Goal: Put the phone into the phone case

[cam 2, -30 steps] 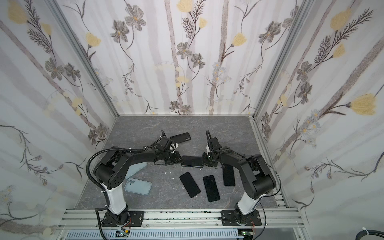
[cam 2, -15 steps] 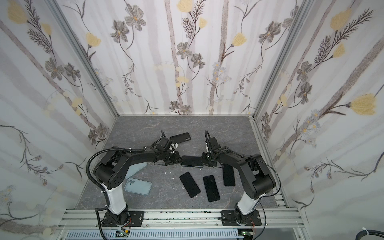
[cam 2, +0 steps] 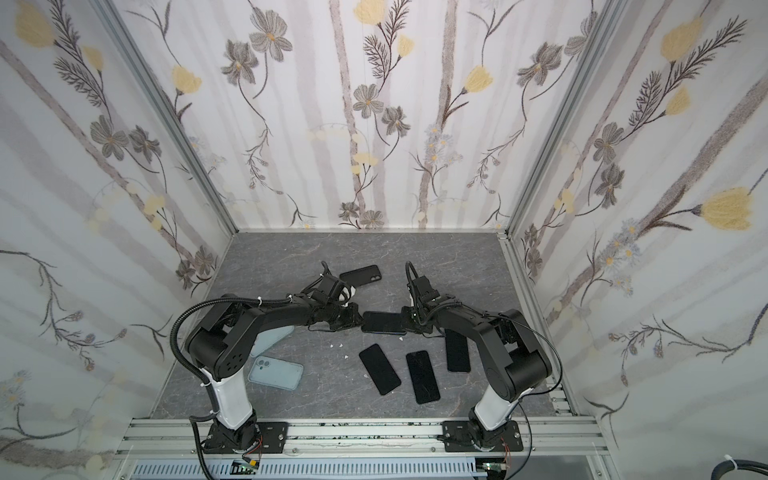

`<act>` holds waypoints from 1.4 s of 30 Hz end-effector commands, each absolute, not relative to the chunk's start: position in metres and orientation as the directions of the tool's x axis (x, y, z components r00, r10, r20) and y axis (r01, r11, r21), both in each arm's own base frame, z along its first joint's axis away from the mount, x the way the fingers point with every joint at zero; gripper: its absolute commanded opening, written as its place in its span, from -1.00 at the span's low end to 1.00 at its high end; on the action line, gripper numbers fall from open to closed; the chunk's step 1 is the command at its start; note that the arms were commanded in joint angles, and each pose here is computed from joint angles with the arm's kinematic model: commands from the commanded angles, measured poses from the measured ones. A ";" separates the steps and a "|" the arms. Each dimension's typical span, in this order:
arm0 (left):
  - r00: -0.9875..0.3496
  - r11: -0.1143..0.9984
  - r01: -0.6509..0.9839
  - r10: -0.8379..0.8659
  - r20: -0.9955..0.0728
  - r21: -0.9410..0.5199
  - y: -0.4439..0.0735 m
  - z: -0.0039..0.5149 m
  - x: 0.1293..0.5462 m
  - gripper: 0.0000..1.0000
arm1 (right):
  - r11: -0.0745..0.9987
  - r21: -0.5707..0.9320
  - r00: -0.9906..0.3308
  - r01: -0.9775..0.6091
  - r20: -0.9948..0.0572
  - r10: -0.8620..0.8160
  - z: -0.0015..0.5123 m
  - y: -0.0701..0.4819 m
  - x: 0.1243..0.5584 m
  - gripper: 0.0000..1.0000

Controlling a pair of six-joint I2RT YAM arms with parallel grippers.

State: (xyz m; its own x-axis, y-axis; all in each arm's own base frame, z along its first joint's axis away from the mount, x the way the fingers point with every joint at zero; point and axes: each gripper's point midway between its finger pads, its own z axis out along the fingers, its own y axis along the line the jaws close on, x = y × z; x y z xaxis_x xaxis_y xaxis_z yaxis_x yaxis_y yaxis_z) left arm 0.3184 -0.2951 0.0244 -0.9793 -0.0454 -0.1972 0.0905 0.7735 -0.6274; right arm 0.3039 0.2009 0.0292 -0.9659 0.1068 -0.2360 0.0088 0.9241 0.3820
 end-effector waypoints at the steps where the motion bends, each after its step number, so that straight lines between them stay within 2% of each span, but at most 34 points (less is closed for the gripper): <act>1: -0.976 0.764 0.108 -0.041 -0.215 -0.636 -0.298 0.030 0.319 -0.79 | 0.931 0.364 -0.971 0.007 -0.219 0.093 0.034 0.198 0.296 -0.58; 8: -0.974 0.764 0.104 -0.051 -0.220 -0.637 -0.296 0.031 0.323 -0.77 | 0.942 0.337 -0.951 -0.004 -0.292 0.101 0.063 0.194 0.313 -0.49; 16: -0.975 0.760 0.105 -0.048 -0.216 -0.641 -0.297 0.031 0.322 -0.77 | 0.957 0.288 -0.968 0.021 -0.233 0.091 0.038 0.186 0.306 -0.54; 27: -0.977 0.755 0.099 -0.050 -0.208 -0.648 -0.298 0.030 0.322 -0.76 | 0.946 0.324 -0.981 0.023 -0.175 0.084 0.021 0.193 0.295 -0.71; 33: -0.978 0.752 0.095 -0.051 -0.201 -0.653 -0.299 0.029 0.320 -0.76 | 0.946 0.325 -0.987 0.023 -0.142 0.073 0.011 0.195 0.284 -0.89; 42: -0.979 0.750 0.092 -0.051 -0.196 -0.656 -0.299 0.028 0.320 -0.75 | 0.968 0.251 -0.997 0.031 -0.056 0.046 -0.023 0.185 0.258 -0.86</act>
